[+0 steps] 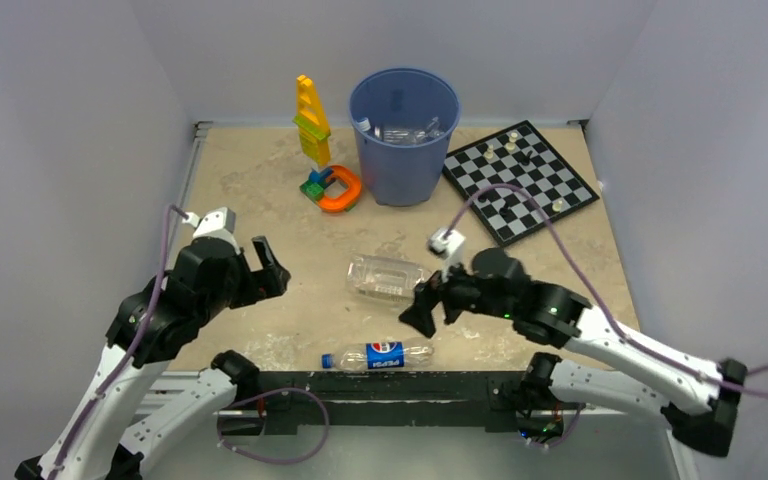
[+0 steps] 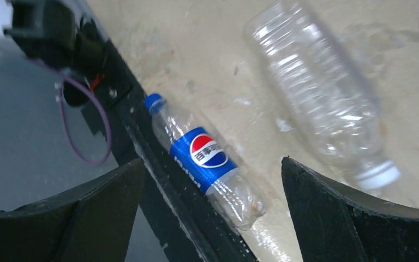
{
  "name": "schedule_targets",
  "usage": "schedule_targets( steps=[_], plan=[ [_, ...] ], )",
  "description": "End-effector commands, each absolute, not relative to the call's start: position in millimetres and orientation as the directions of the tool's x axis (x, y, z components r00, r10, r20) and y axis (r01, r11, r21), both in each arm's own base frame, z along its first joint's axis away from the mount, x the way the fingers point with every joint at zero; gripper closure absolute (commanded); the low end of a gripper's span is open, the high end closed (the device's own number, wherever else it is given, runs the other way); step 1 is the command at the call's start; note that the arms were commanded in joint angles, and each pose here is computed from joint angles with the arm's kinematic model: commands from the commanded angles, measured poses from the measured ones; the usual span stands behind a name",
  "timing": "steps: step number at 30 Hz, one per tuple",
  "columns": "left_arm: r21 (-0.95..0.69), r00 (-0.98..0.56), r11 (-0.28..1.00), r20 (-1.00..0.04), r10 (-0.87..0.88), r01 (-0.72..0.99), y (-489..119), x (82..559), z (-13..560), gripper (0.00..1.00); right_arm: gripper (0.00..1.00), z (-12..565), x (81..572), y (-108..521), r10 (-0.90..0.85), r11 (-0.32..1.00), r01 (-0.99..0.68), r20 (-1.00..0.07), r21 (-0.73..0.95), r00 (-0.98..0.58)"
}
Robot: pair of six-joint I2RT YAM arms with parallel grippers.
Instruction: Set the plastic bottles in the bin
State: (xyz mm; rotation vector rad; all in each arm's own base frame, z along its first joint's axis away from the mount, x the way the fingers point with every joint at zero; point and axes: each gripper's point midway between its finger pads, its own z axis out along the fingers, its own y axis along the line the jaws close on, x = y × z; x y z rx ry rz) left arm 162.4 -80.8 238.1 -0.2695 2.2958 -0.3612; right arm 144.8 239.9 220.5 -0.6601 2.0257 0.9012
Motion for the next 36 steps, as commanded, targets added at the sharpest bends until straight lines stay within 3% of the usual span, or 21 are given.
schedule_targets(
  steps=[1, 4, 13, 20, 22, 23, 24, 25, 28, 33, 36],
  plan=[
    [-0.345, -0.624, 0.914, -0.672, -0.400, -0.214, -56.7, 151.2, 239.7, 0.00, 0.01, 192.1, 117.0, 288.3, -0.334, 0.522, -0.822, -0.831, 0.228, -0.444],
    [-0.334, -0.562, 0.906, -0.710, -0.424, -0.262, -39.9, 150.4, 245.8, 0.00, 0.03, 178.3, 97.5, 307.9, -0.436, 0.477, -0.869, -0.822, 0.134, -0.366],
    [-0.321, -0.525, 0.901, -0.734, -0.431, -0.290, -24.3, 141.9, 259.1, 0.00, 0.04, 116.7, 80.4, 340.1, -0.648, 0.480, -0.877, -0.685, -0.028, -0.333],
    [-0.340, -0.436, 0.884, -0.776, -0.456, -0.320, -4.9, 135.3, 271.6, 0.00, 0.06, 49.6, 84.2, 337.9, -0.716, 0.536, -0.839, -0.579, -0.098, -0.389],
    [-0.341, -0.428, 0.883, -0.780, -0.457, -0.322, -3.5, 135.2, 272.5, 0.00, 0.11, 40.5, 86.1, 332.8, -0.736, 0.546, -0.828, -0.544, -0.127, -0.403],
    [-0.347, -0.425, 0.880, -0.777, -0.464, -0.326, -3.6, 135.1, 272.2, 0.00, 0.19, 39.5, 86.0, 332.1, -0.740, 0.544, -0.829, -0.539, -0.130, -0.402],
    [-0.347, -0.430, 0.880, -0.774, -0.464, -0.324, -5.1, 135.8, 270.4, 0.00, 0.41, 42.4, 87.7, 332.9, -0.733, 0.550, -0.824, -0.549, -0.133, -0.401],
    [-0.348, -0.435, 0.881, -0.772, -0.464, -0.320, -7.1, 137.0, 268.9, 0.00, 0.55, 46.8, 89.3, 334.4, -0.724, 0.555, -0.822, -0.563, -0.132, -0.398],
    [-0.345, -0.449, 0.883, -0.765, -0.460, -0.317, -11.3, 140.2, 265.7, 0.00, 0.80, 68.6, 92.2, 340.6, -0.693, 0.562, -0.819, -0.608, -0.118, -0.387],
    [-0.351, -0.441, 0.871, -0.758, -0.480, -0.344, -11.3, 143.5, 262.9, 0.00, 0.83, 146.7, 109.5, 345.5, -0.596, 0.612, -0.781, -0.721, -0.124, -0.353],
    [-0.362, -0.455, 0.867, -0.743, -0.490, -0.343, -17.9, 147.1, 253.0, 0.00, 0.82, 231.4, 152.0, 336.8, -0.391, 0.702, -0.711, -0.858, -0.043, -0.333]
  ],
)
